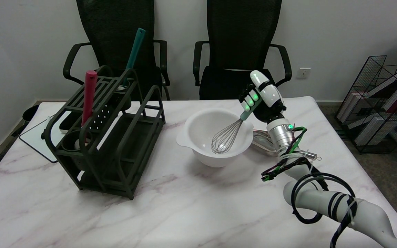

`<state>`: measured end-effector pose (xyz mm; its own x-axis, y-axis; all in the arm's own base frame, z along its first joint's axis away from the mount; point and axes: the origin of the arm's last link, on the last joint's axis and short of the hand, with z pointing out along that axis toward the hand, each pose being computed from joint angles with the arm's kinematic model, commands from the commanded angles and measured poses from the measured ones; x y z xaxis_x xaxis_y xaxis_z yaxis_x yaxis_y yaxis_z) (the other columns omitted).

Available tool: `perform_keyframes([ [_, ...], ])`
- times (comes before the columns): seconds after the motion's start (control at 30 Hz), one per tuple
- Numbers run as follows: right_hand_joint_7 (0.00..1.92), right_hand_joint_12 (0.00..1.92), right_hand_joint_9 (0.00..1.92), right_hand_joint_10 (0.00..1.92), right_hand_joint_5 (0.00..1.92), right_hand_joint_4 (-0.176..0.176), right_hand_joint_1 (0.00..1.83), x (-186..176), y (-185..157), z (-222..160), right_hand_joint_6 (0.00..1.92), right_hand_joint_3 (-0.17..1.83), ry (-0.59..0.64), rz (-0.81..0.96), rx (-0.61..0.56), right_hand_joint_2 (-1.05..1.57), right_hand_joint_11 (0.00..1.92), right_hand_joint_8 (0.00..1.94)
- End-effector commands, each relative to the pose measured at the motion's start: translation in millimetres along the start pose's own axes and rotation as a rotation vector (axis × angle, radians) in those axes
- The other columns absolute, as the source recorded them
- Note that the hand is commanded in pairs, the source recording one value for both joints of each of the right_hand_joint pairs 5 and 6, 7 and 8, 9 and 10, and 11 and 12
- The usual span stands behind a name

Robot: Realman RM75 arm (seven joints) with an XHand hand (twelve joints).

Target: Place the whisk into the mixing bowl.

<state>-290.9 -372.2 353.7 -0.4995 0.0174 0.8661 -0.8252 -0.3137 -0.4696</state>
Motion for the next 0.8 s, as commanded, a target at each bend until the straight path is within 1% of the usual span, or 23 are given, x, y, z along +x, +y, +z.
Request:
perform_keyframes([
  [0.03, 1.92, 1.88, 1.92, 1.92, 1.92, 0.000, 0.79, 6.2, 9.3, -7.4, 1.92, 1.04, 0.026, -0.028, -0.017, 1.57, 1.88, 1.92],
  [0.4, 1.92, 1.78, 1.92, 1.92, 1.92, 0.000, 0.76, 5.9, 16.2, -10.8, 1.92, 1.06, 0.037, -0.024, -0.028, 1.57, 1.78, 1.92],
  [0.47, 1.90, 1.74, 1.87, 1.87, 1.92, 0.000, 0.76, 6.4, 16.2, -11.0, 1.92, 1.06, 0.038, -0.026, -0.028, 1.54, 1.74, 1.90],
  [0.5, 1.88, 1.71, 1.85, 1.85, 1.88, 0.000, 0.77, 6.8, 16.2, -11.3, 1.88, 1.05, 0.038, -0.028, -0.026, 1.52, 1.71, 1.88],
  [0.57, 1.80, 1.63, 1.77, 1.77, 1.70, 0.000, 0.80, 6.7, 16.7, -11.6, 1.70, 1.04, 0.039, -0.027, -0.025, 1.43, 1.63, 1.80],
  [0.63, 1.71, 1.55, 1.67, 1.67, 1.56, 0.000, 0.82, 6.4, 17.1, -11.8, 1.56, 1.05, 0.039, -0.026, -0.025, 1.33, 1.55, 1.71],
  [0.8, 1.59, 1.34, 1.51, 1.51, 1.34, 0.000, 0.85, 7.0, 17.3, -12.5, 1.34, 1.14, 0.041, -0.027, -0.025, 1.11, 1.34, 1.59],
])
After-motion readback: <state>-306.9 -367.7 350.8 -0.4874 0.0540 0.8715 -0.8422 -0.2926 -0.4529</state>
